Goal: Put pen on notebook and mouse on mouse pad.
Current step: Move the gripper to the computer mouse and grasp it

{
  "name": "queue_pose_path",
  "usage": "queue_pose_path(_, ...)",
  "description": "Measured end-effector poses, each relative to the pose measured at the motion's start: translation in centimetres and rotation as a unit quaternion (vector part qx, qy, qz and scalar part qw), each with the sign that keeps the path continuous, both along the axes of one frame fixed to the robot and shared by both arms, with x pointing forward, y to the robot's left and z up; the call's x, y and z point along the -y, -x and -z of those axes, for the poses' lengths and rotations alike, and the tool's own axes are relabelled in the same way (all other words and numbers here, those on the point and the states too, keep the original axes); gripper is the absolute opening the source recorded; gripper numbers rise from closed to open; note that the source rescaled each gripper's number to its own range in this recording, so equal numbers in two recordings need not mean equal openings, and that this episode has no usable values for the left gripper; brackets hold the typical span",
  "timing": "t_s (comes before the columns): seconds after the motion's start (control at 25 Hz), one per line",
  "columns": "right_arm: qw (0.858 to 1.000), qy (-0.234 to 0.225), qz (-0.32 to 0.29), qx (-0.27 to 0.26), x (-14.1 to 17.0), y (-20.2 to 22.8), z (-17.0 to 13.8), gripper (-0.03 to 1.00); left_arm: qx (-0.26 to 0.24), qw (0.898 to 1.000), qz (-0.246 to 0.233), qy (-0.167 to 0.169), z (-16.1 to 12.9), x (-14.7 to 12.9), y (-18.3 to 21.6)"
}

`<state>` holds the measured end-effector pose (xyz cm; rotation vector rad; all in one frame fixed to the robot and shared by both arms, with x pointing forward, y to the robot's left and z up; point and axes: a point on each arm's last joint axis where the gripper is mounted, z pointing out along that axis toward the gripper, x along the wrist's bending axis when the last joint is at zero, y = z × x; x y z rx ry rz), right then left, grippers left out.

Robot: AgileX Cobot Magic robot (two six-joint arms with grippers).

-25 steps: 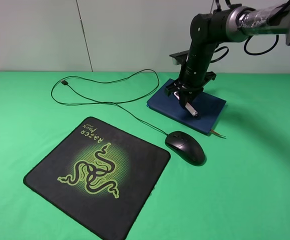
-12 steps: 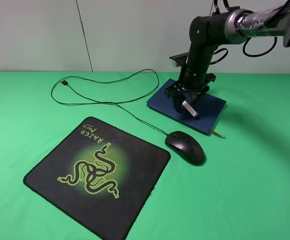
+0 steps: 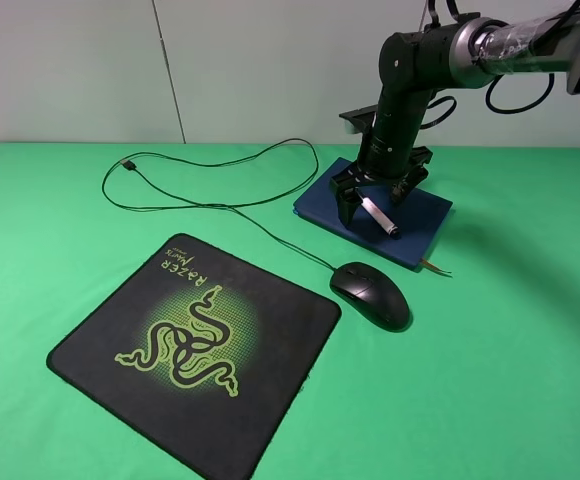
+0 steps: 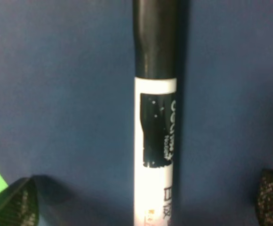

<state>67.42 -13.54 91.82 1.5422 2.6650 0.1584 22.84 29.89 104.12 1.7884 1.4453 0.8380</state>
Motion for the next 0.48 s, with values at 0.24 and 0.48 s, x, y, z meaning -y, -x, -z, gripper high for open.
queue_pose_path(0.24,1.000,-0.001,0.002,-0.004,-0.1,-0.2,-2.7,1.00,0.000,1.000,0.000,0.000,0.0,0.0,0.0)
queue_pose_path(0.48,0.999,-0.021,0.008,0.043,0.3,0.9,-9.0,1.00,0.000,1.000,0.000,0.000,0.0,0.0,0.0)
